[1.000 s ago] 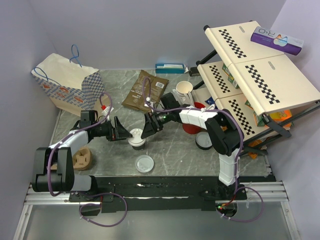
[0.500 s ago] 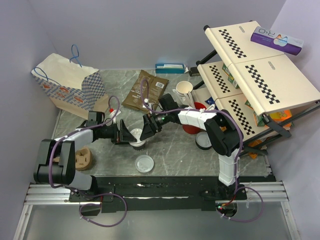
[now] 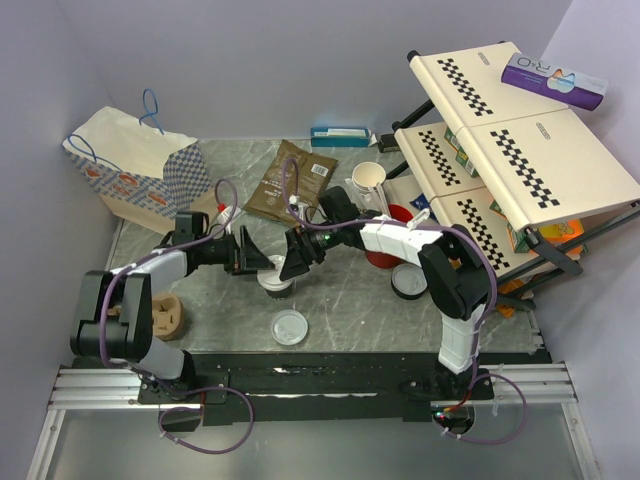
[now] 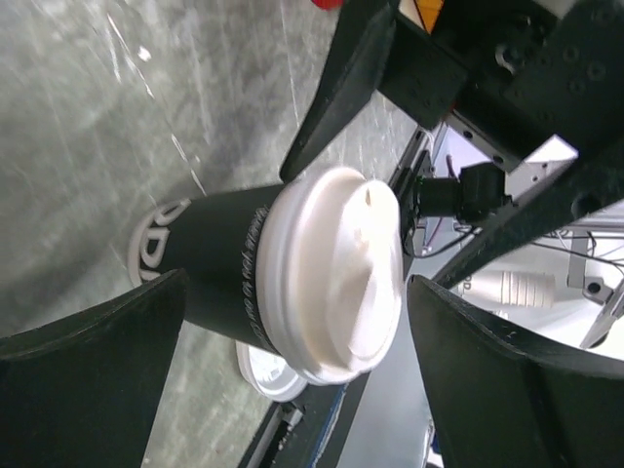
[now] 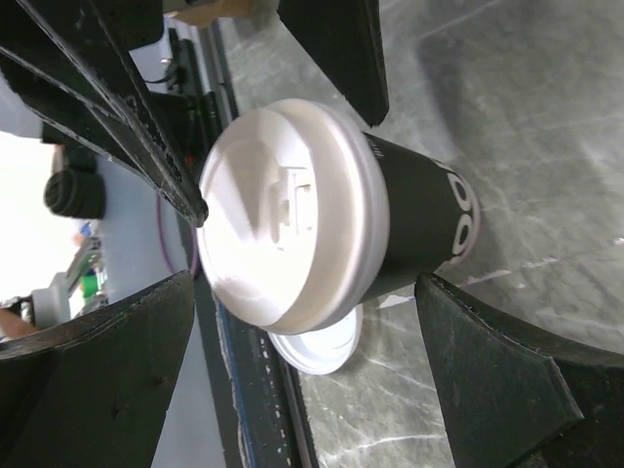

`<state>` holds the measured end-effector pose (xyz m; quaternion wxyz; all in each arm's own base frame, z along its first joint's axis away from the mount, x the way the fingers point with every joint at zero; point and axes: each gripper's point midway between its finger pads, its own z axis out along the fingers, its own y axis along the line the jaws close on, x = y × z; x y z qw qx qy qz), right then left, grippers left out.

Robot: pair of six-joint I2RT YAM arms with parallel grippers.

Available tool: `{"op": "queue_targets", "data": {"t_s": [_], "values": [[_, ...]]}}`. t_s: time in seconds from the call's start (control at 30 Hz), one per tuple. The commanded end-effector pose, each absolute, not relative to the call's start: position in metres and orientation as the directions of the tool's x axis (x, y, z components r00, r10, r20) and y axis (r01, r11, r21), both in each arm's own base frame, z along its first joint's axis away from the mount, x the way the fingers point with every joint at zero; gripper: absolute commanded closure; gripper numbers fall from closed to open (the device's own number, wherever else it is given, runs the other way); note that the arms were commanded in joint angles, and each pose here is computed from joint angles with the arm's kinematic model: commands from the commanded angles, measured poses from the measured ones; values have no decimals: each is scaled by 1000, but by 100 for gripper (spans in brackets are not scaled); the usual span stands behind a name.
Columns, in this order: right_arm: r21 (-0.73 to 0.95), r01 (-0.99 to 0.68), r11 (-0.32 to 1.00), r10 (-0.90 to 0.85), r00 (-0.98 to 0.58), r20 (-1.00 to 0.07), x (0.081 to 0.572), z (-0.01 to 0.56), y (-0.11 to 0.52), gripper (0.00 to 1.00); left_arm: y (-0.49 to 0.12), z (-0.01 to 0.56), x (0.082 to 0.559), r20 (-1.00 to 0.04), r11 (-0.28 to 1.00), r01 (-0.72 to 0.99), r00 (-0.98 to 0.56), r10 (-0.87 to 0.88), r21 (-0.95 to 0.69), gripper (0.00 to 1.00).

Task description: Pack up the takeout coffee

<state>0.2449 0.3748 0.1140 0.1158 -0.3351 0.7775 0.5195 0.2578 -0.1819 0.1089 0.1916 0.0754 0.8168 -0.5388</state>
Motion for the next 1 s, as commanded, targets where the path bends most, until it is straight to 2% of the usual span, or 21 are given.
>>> {"op": "queue_targets", "data": {"t_s": [0.0, 0.23, 0.43, 0.5, 0.57, 0.6, 0.67, 0.7, 0.87, 0.97], "values": [[675, -689, 263, -394, -715, -577, 252, 129, 379, 0, -184, 117, 279, -456, 411, 387, -886, -83, -826, 1], [689, -676, 262, -354, -731, -583, 263, 143, 377, 0, -167, 141, 271, -476, 466, 364, -867, -147, -807, 1], [736, -651, 184, -337, -746, -575, 266, 151, 381, 0, -176, 138, 248, -463, 426, 394, -884, -68, -815, 1], [735, -653, 184, -330, -745, -579, 270, 152, 384, 0, -180, 126, 250, -388, 441, 329, -920, -47, -835, 1], [734, -654, 184, -326, -745, -582, 272, 153, 385, 0, -179, 121, 255, -362, 458, 302, -931, -47, -836, 1], [732, -655, 185, -325, -744, -584, 273, 153, 386, 0, -178, 114, 252, -305, 470, 248, -951, -47, -847, 1], [733, -655, 184, -324, -744, -584, 273, 153, 385, 0, -178, 117, 254, -286, 474, 236, -958, -34, -848, 1], [734, -653, 185, -324, -746, -582, 271, 152, 384, 0, -177, 114, 248, -232, 476, 194, -972, -23, -858, 1], [747, -637, 193, -314, -761, -568, 266, 148, 381, 0, -176, 128, 245, -203, 457, 184, -979, 8, -870, 1], [748, -634, 198, -312, -764, -565, 264, 147, 380, 0, -177, 134, 238, -144, 434, 143, -989, 30, -890, 1]]}}
